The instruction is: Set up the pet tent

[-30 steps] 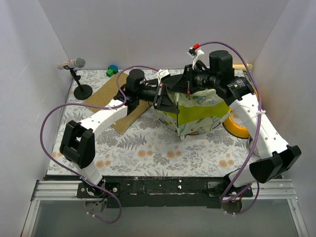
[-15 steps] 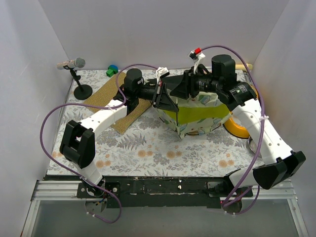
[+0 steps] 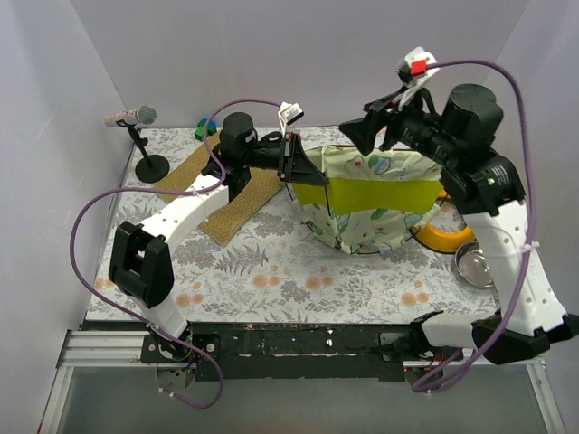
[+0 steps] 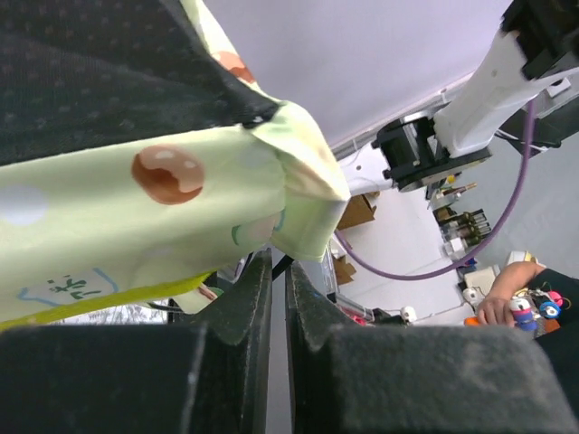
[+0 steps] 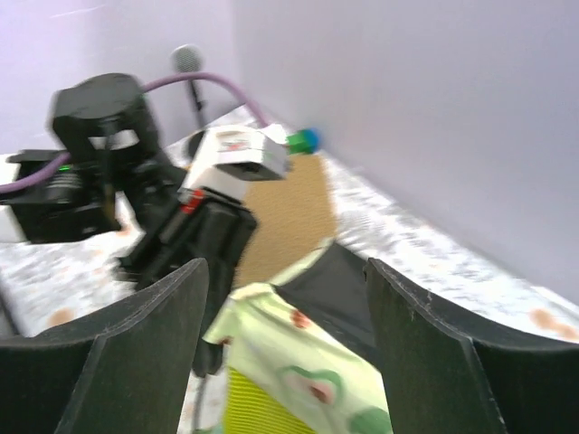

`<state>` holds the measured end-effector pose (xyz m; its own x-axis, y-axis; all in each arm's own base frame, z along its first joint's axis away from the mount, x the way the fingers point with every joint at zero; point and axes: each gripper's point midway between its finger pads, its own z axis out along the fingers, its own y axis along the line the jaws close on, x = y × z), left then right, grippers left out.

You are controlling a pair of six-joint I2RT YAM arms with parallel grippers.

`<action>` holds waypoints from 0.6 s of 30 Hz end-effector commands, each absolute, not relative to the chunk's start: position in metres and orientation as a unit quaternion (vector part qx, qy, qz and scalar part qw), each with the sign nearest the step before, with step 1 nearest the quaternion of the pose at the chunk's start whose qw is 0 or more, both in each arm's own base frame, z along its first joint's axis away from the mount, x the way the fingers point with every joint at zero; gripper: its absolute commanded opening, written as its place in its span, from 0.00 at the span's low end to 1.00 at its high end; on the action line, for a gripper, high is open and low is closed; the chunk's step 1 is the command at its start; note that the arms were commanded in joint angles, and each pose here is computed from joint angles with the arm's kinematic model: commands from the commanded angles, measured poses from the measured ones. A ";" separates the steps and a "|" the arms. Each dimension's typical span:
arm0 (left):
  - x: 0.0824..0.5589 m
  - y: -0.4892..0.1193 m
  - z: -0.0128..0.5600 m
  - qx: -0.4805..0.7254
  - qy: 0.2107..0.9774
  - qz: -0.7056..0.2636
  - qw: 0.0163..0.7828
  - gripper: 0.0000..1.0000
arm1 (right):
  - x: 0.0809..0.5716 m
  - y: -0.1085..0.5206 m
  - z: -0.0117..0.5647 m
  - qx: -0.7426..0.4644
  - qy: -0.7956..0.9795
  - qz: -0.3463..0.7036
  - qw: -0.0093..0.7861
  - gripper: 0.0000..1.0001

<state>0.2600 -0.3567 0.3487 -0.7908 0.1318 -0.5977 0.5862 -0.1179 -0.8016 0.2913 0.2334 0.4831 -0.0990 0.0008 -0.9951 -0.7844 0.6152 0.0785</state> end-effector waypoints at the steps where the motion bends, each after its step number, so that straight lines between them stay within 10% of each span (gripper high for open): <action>1: 0.257 -0.356 0.401 0.282 0.609 -0.716 0.192 0.00 | 0.293 0.168 0.517 -0.258 0.628 0.163 0.716 0.77; 18: 0.377 -0.339 0.466 -0.007 0.635 -0.750 0.186 0.00 | 0.131 0.113 0.410 -0.538 0.575 0.075 0.611 0.76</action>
<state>0.3475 -0.3512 0.4518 -0.8430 -0.1853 -0.5050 0.5288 -0.1129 -0.8412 0.1738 0.1069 0.4484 0.2742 -0.4161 -0.8670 -0.5736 0.6528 -0.4947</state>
